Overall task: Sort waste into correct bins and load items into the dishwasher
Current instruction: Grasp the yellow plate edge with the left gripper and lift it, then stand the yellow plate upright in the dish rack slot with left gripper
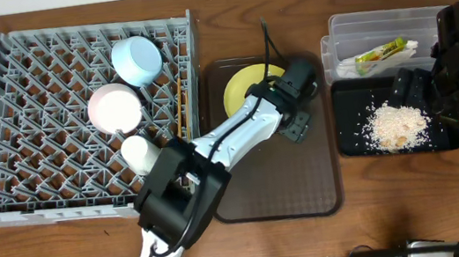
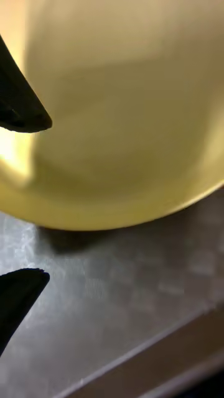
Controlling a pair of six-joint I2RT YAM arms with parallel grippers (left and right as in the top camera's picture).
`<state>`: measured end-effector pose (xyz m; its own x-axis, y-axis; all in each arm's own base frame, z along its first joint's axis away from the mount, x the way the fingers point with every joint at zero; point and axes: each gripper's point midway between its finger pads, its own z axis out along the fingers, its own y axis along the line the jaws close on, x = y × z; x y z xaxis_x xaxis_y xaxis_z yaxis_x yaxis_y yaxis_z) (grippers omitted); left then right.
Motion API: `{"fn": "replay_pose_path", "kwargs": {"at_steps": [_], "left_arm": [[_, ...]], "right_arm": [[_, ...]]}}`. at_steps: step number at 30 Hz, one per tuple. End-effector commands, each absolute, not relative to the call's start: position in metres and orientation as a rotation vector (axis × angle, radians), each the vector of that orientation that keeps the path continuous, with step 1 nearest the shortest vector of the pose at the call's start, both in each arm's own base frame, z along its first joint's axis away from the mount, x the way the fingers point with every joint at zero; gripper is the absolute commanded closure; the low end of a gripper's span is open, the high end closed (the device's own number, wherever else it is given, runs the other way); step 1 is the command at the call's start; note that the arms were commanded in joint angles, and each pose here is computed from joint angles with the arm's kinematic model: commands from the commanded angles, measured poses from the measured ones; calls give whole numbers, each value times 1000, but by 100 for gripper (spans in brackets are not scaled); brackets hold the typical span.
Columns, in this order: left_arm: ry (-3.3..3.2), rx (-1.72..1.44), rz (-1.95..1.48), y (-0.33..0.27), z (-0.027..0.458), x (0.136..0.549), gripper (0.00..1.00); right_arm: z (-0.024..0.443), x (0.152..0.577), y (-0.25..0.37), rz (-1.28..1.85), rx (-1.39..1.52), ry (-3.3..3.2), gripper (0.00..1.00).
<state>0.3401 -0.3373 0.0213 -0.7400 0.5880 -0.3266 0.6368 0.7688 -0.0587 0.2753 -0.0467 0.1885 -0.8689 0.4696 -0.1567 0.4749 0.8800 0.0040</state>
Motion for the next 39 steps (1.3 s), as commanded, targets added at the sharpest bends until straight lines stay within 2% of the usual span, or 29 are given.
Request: {"fn": "replay_pose_path", "kwargs": {"at_steps": [1, 3, 7, 11, 14, 17, 21, 29, 34, 35, 39], "left_arm": [[2700, 987, -192, -335, 4, 335, 28], [2713, 993, -184, -333, 0, 332, 30], [2750, 1003, -163, -326, -8, 323, 46], [2780, 1014, -142, -317, -17, 315, 68], [2788, 1016, -137, -316, -17, 313, 91], [2783, 1015, -140, -316, -13, 314, 92], [2742, 993, -104, -312, 17, 320, 92], [2511, 881, -223, -309, 144, 328, 92], [2387, 740, -296, -283, 215, 337, 93], [2355, 627, -329, -266, 241, 343, 93], [2298, 540, -484, -247, 276, 347, 93]], "right_arm": [[194, 273, -47, -45, 721, 2885, 1], [193, 273, -47, -40, 721, 2885, 1], [194, 273, -46, -34, 720, 2887, 1], [193, 273, -44, -12, 717, 2889, 1], [193, 274, -43, -11, 713, 2890, 1], [193, 274, -42, -2, 706, 2893, 1], [193, 273, -42, -2, 706, 2893, 1], [193, 273, -42, -4, 701, 2895, 1], [193, 273, -42, -5, 685, 2899, 1], [193, 273, -42, -5, 685, 2899, 1], [193, 274, -43, -5, 685, 2897, 1]]}}
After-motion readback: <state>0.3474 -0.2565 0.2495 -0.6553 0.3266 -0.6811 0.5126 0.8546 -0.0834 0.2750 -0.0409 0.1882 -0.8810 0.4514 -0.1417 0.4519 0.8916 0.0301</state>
